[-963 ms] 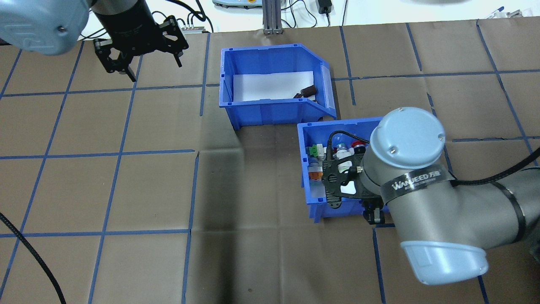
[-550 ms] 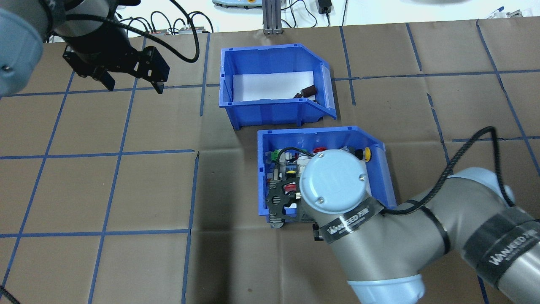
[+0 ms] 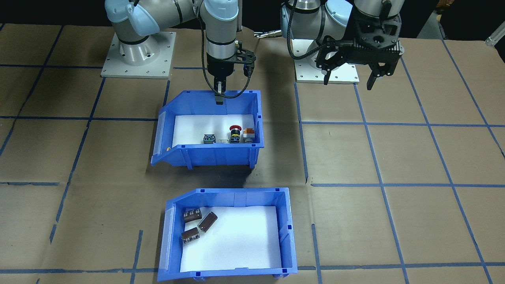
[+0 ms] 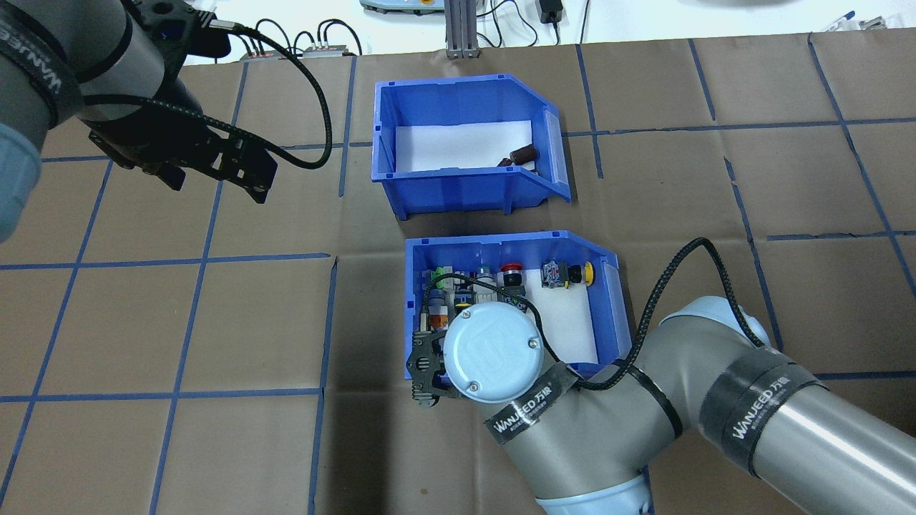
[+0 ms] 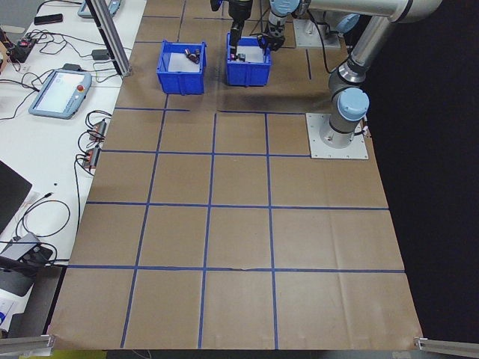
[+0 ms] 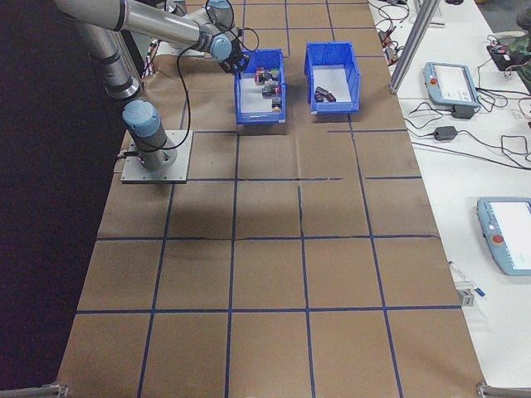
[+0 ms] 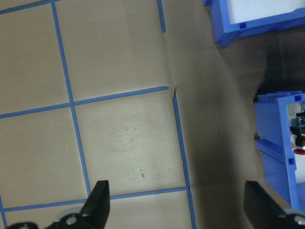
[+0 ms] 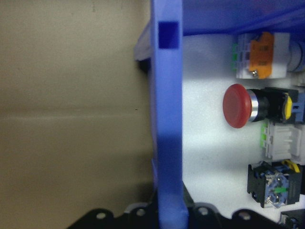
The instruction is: Place battery box in front
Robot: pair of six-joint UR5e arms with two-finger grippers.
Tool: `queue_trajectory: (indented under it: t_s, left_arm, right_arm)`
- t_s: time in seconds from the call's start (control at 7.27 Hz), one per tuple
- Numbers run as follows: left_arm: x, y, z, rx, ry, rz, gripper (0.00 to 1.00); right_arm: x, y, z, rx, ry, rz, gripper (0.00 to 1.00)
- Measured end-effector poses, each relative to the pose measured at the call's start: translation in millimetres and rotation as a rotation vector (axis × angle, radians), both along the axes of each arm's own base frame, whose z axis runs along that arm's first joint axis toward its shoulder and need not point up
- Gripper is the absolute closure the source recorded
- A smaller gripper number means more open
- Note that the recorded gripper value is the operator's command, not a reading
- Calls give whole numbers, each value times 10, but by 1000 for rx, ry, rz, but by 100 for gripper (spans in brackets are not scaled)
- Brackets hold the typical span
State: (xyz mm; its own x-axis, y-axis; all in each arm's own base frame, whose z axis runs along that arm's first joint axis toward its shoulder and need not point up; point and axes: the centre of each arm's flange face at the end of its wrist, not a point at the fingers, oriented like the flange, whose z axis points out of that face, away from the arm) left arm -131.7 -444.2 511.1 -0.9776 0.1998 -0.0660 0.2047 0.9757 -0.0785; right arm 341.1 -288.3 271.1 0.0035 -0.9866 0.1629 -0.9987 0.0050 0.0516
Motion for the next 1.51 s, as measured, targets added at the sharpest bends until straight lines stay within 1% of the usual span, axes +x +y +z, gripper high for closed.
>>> queue_trajectory:
  t_s: [0.14, 0.28, 0.41, 0.69, 0.83, 0.96, 1.1, 1.24, 1.51]
  left_arm:
    - [3, 25, -79, 6, -3, -15, 1]
    - [2, 24, -122, -6, -3, -23, 1]
    - [0, 11, -130, -26, -1, -26, 1]
    - [-1, 2, -130, -39, -1, -27, 1]
    - [-2, 1, -132, -41, 0, -27, 1]
    - [-2, 1, -133, -41, -1, -27, 1]
    - [-2, 1, -134, -41, 0, -27, 1]
    - [0, 0, -134, -41, -1, -27, 1]
    - [-1, 0, -133, -42, 0, -26, 1]
  right_arm:
    - [-8, -7, -15, 3, 3, -10, 88]
    - [-18, -15, -32, 9, 5, -31, 69]
    - [-31, -29, -56, 15, 6, -52, 1]
    - [-104, -113, -73, 26, 0, -91, 0]
    - [-153, -167, -33, 20, -5, -109, 0]
    - [-196, -214, 46, 7, -13, -123, 0]
    - [-273, -278, 158, 1, -16, -146, 0]
    - [-421, -403, 329, 12, -13, -190, 0]
    - [-751, -705, 763, 51, 1, -288, 0]
